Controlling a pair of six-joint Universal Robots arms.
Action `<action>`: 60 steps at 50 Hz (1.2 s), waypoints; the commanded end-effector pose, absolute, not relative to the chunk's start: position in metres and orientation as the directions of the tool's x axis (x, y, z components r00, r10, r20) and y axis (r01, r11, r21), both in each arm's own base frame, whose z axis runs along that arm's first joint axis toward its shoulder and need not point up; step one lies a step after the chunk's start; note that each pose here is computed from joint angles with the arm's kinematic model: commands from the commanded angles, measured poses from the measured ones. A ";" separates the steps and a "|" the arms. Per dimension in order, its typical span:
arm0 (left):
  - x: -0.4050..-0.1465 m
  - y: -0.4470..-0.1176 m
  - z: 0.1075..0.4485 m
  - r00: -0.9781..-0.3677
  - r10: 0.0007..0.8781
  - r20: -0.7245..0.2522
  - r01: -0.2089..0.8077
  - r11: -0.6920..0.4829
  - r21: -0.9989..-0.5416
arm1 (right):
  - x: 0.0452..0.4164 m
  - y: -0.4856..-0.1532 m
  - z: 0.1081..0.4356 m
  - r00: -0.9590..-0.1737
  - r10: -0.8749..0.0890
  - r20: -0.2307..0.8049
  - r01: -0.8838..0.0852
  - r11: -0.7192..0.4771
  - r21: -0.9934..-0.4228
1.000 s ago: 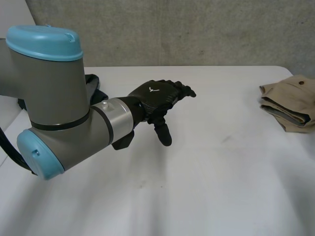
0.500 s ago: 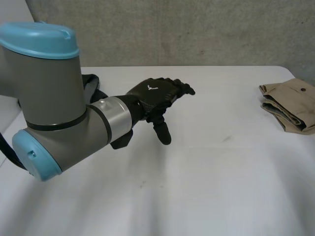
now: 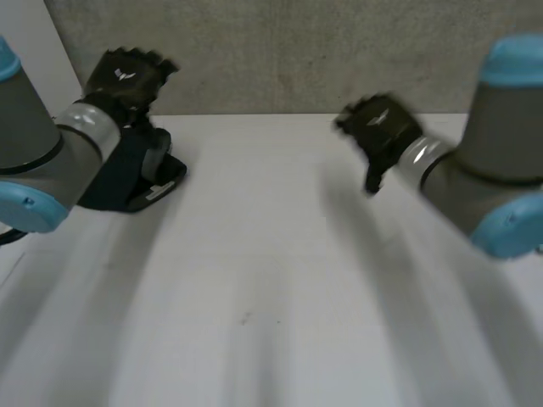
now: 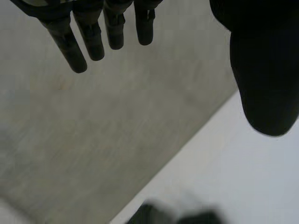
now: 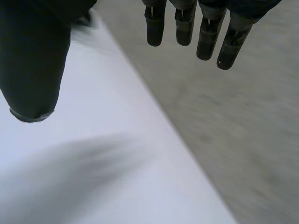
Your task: Fold the laundry.
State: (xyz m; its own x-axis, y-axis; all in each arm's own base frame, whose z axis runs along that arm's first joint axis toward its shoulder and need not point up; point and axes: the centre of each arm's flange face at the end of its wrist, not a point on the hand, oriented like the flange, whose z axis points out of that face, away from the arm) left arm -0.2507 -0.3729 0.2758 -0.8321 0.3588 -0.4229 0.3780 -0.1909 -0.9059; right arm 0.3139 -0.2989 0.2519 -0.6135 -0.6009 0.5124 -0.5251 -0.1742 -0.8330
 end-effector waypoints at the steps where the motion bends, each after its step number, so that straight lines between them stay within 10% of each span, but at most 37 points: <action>1: -0.198 -0.447 0.201 -0.804 0.307 -0.509 0.513 -0.073 -0.855 | 0.321 -0.242 0.208 -0.506 -0.729 0.461 -0.556 -0.133 -0.821; 23: -0.163 -0.518 0.089 -0.771 0.351 -0.531 0.570 0.008 -0.822 | 0.264 -0.215 0.197 -0.568 -0.679 0.465 -0.578 -0.073 -0.813; 36: -0.177 -0.509 0.113 -0.770 0.367 -0.521 0.571 0.032 -0.821 | 0.249 -0.217 0.197 -0.591 -0.669 0.451 -0.572 -0.047 -0.819; 51: -0.239 -0.430 0.225 -0.866 0.399 -0.300 0.351 0.058 -0.935 | 0.244 -0.218 0.209 -0.610 -0.642 0.465 -0.558 -0.069 -0.827; 60: -0.297 -0.326 0.244 -0.769 0.563 -0.302 0.324 -0.065 -0.944 | 0.238 -0.221 0.213 -0.633 -0.619 0.465 -0.551 -0.062 -0.832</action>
